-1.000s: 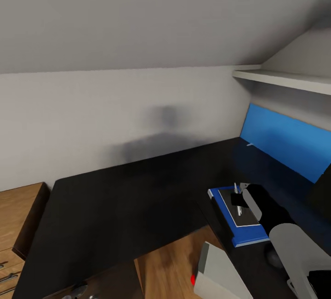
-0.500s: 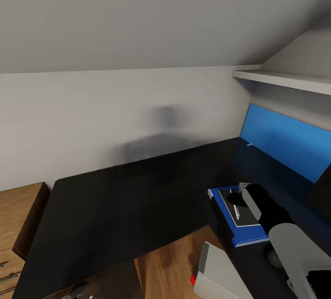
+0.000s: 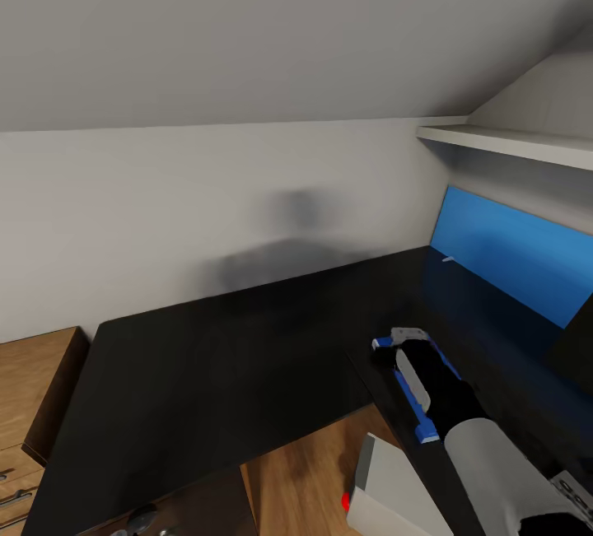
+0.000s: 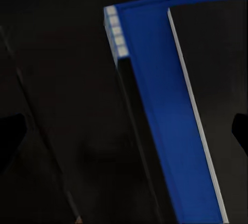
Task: In the bedroom, organize the workspace by keeping the computer under the desk, ensuring the monitor is on the desk, placing the keyboard on the desk next to the monitor, placing the mouse on the desk next to the keyboard, moving the folder from the swivel chair onto the desk next to the mouse, stacking the notebook on top of the folder with the pen on top of the notebook, and positioning the swivel chair next to the desk.
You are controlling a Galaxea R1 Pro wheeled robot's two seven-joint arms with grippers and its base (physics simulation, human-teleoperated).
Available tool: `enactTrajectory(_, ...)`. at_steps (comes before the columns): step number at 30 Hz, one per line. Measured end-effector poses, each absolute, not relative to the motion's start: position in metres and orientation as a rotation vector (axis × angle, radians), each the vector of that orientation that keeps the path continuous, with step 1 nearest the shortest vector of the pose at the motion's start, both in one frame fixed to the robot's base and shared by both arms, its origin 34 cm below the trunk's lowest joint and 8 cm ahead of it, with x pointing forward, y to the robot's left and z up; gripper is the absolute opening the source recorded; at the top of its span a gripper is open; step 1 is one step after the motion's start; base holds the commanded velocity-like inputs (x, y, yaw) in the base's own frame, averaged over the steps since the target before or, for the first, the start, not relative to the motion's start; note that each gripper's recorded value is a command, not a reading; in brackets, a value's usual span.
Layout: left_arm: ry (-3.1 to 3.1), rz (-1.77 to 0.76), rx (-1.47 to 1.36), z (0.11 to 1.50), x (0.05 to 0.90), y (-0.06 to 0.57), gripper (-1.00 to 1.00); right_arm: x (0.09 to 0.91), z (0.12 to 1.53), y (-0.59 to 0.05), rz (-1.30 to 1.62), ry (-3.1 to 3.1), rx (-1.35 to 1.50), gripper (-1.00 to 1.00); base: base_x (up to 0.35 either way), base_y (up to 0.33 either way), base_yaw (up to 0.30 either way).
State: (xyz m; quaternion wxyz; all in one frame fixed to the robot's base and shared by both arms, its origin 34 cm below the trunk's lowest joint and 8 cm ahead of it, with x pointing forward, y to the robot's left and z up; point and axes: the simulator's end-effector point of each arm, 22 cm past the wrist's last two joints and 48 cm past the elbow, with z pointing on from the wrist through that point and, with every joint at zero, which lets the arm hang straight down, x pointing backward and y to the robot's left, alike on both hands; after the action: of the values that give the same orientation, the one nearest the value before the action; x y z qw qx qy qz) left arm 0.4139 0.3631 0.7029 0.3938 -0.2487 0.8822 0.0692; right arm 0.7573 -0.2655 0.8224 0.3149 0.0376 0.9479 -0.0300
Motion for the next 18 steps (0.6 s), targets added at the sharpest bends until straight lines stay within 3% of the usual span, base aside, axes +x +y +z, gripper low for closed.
enactTrajectory(18,2.238,0.176,-0.632,0.703,0.414,0.363,1.0,0.741,0.833,-0.227,-0.038,2.437,0.049,1.0,0.0,0.0,0.0)
